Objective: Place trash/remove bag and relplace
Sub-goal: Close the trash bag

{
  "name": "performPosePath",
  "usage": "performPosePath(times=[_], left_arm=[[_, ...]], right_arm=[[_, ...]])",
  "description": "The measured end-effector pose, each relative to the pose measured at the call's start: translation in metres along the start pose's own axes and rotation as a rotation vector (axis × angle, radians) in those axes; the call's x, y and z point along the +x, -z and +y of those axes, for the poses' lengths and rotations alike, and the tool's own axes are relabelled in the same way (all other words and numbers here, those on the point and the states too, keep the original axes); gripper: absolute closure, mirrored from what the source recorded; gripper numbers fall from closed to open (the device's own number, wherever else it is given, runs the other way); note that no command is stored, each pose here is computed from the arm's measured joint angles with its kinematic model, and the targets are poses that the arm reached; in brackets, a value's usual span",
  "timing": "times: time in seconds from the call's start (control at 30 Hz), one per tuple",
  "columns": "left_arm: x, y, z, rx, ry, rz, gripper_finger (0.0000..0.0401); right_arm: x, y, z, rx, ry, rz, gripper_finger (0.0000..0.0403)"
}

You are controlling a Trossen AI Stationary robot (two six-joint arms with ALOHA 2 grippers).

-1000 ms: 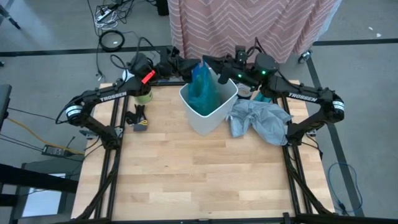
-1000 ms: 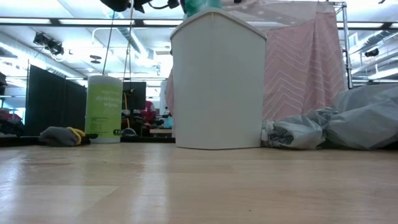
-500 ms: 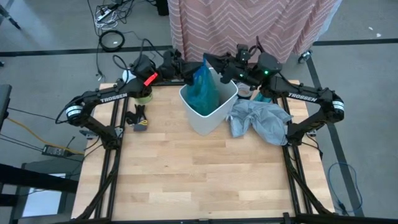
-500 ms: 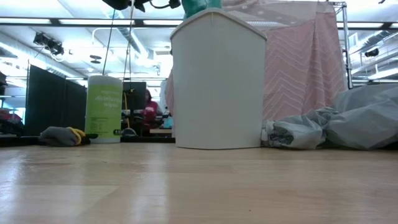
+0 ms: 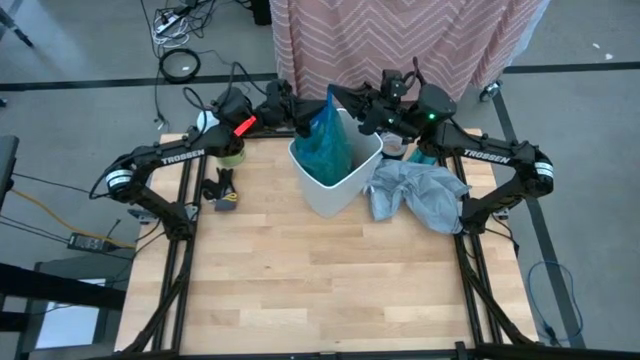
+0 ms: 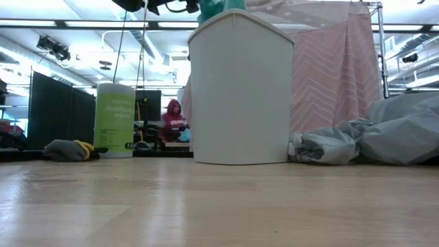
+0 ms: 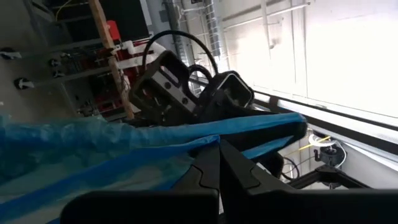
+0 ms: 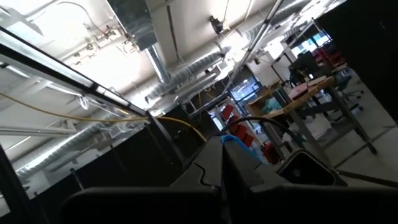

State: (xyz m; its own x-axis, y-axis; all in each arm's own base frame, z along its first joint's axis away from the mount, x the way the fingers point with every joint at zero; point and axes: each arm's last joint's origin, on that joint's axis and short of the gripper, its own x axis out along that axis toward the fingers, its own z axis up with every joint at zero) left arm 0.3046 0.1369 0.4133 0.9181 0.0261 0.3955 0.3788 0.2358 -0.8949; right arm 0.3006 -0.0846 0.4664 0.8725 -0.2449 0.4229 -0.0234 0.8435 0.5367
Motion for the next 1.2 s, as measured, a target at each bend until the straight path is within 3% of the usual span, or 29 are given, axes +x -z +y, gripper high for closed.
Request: performPosePath(times=[0.37, 1.03, 1.2], left_arm=[[0.001, 0.004, 0.005, -0.006, -0.050, 0.017, 0.0399], [0.004, 0.012, 0.009, 0.023, -0.092, 0.047, 0.0399], [0.005, 0.013, 0.012, 0.022, -0.092, 0.060, 0.0399]], right_arm=[[0.000, 0.001, 0.003, 0.004, -0.052, 0.017, 0.0403], [-0.001, -0.011, 0.015, -0.026, -0.213, -0.093, 0.0403], [-0.004, -0.017, 0.021, -0.130, -0.301, -0.149, 0.0403]])
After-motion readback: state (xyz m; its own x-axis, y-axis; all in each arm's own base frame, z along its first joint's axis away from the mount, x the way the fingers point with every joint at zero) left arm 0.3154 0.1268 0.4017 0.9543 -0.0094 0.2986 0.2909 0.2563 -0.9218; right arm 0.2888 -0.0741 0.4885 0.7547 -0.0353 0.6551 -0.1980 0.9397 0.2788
